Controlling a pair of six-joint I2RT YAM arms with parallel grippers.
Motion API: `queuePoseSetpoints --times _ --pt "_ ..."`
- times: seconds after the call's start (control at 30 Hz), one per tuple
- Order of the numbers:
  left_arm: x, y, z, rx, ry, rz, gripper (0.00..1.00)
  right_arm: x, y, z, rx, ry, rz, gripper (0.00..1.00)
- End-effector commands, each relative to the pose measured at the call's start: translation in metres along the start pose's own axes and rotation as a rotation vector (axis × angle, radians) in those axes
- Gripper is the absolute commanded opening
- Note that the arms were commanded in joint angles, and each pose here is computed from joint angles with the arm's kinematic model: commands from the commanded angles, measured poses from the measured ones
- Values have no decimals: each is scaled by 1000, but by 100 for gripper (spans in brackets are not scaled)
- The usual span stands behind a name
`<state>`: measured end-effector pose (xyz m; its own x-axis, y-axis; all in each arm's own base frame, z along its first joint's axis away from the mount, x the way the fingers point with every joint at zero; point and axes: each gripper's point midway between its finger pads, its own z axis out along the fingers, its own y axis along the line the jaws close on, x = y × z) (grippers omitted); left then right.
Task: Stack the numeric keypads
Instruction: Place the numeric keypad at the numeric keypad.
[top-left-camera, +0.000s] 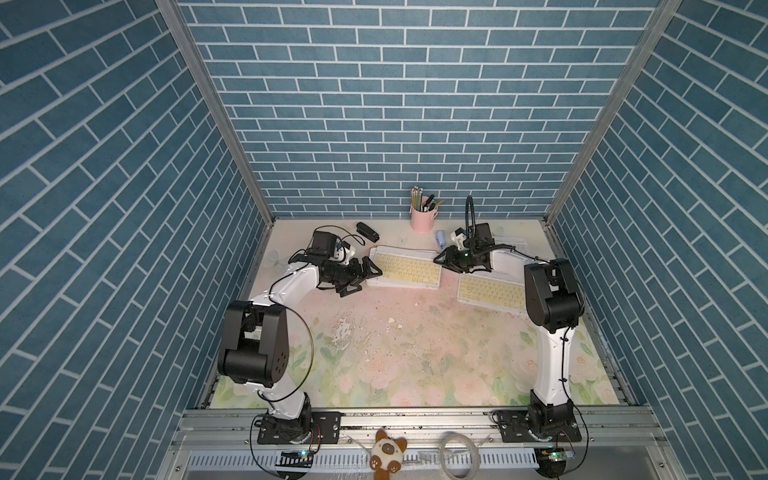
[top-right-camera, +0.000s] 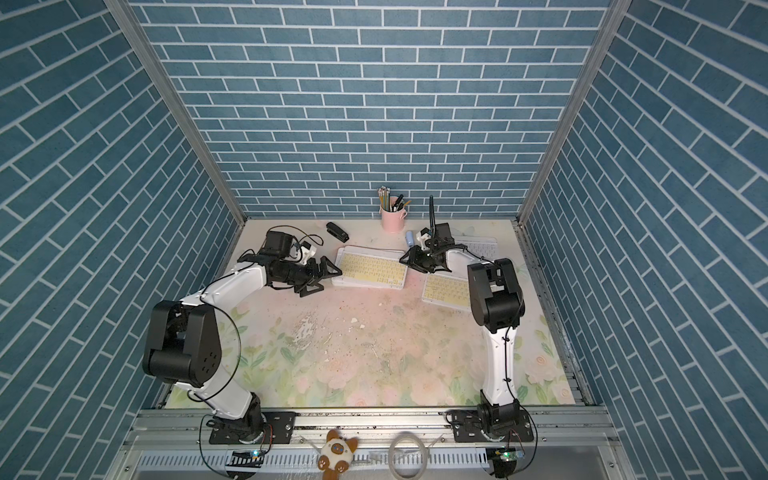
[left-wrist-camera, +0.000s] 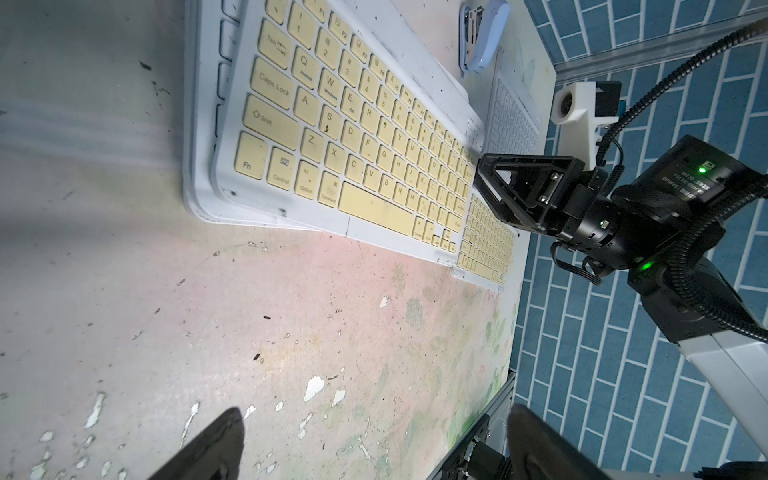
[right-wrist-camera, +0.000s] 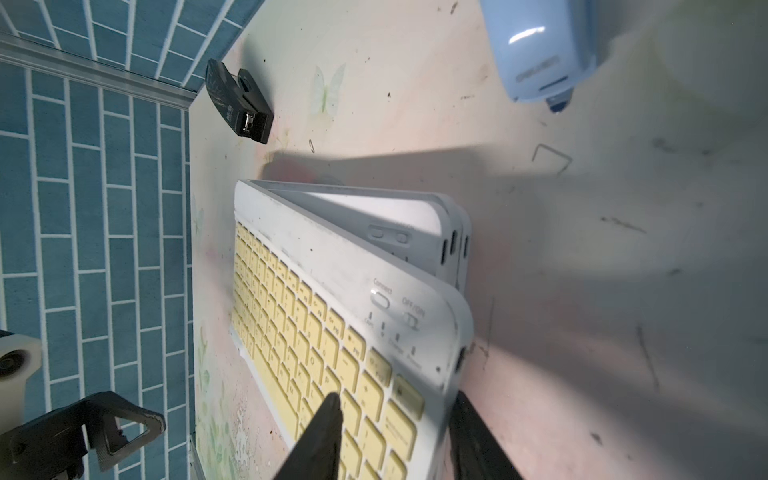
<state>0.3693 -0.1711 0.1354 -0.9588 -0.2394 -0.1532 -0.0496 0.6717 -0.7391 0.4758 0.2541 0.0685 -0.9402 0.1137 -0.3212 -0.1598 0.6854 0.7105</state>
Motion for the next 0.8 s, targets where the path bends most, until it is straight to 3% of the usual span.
queuePoseSetpoints --times 0.0,0.5,0.63,0.77 --pt "7 5 6 -3 27 -8 100 -14 8 -6 9 -19 -60 44" --pt "9 2 4 4 31 6 100 -23 11 -12 55 -44 -59 44" --pt "12 -26 -1 -17 38 133 99 -19 17 -53 142 -102 -93 52" --pt "13 -66 8 11 19 231 100 0 -9 -101 238 -148 -1 70"
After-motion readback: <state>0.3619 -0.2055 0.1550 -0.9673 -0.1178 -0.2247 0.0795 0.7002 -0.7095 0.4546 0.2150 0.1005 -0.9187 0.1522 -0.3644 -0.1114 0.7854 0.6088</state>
